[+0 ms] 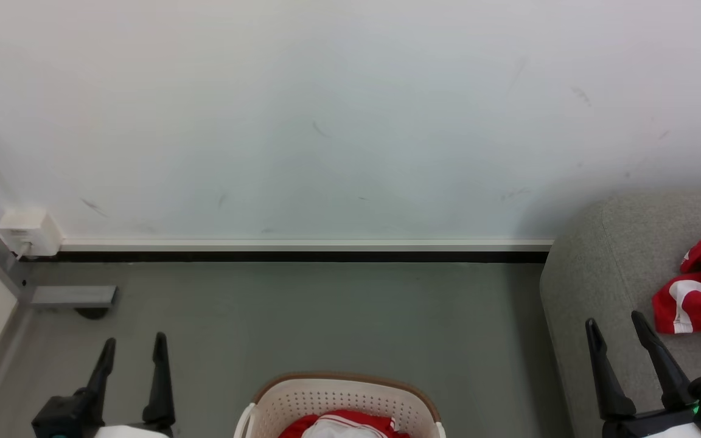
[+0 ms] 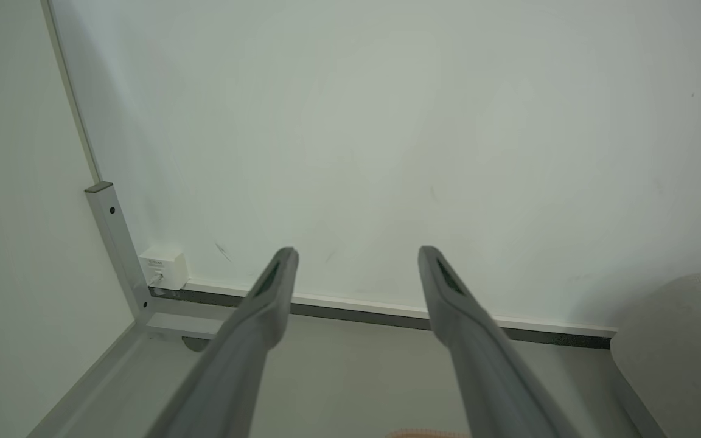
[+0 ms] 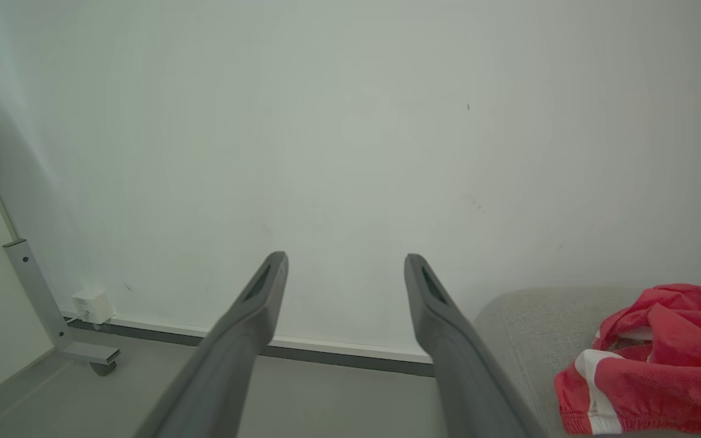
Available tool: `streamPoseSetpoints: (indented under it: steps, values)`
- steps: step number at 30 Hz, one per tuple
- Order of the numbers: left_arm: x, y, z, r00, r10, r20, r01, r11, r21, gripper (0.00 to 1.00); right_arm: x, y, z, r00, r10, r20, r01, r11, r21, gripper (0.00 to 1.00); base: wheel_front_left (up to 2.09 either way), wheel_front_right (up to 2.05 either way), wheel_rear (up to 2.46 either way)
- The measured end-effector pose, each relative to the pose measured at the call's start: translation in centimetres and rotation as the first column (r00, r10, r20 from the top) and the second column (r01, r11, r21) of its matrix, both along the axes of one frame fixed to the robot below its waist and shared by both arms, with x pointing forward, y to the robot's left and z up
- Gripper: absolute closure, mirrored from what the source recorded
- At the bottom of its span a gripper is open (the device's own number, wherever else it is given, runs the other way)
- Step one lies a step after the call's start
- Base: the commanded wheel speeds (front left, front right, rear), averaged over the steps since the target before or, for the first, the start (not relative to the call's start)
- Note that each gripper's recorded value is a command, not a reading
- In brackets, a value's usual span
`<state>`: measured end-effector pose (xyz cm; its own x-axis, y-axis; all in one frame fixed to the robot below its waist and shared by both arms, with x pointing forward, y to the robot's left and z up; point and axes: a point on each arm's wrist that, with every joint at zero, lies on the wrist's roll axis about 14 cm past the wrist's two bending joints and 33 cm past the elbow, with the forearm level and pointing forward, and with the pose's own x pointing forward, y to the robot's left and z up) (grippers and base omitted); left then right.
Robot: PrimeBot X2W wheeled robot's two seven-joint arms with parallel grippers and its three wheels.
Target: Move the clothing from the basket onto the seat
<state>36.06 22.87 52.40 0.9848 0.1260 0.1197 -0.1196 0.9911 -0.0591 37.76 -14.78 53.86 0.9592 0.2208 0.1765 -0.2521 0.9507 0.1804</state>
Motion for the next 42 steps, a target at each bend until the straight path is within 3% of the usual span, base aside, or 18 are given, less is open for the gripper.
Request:
streamPoseSetpoints:
  steps: [23,32,37,42]
  values:
    - [0.9,-1.9,-2.4,0.996,-0.068,-0.062,0.068,0.998,0.005,0.0,-0.5,-0.7,-1.6,0.998,-0.036,-0.044,0.036,0.999,-0.008,0.0,0.0,0.0,0.0]
    - [3.1,-4.1,-3.3,0.986,-0.143,-0.085,0.143,0.99,-0.01,0.0,-0.1,-2.5,-0.8,0.996,-0.083,-0.021,0.082,0.997,-0.012,0.0,0.0,0.0,0.0]
    - [4.7,-6.0,-4.8,0.971,-0.204,-0.125,0.202,0.979,-0.025,0.0,0.7,-3.4,-0.8,0.994,-0.104,-0.019,0.104,0.994,-0.018,0.0,0.0,0.0,0.0]
    - [6.9,-9.1,-9.6,0.919,-0.301,-0.254,0.295,0.953,-0.061,0.0,2.3,-4.7,-1.0,0.99,-0.142,-0.023,0.142,0.99,-0.02,0.0,0.0,0.0,0.0]
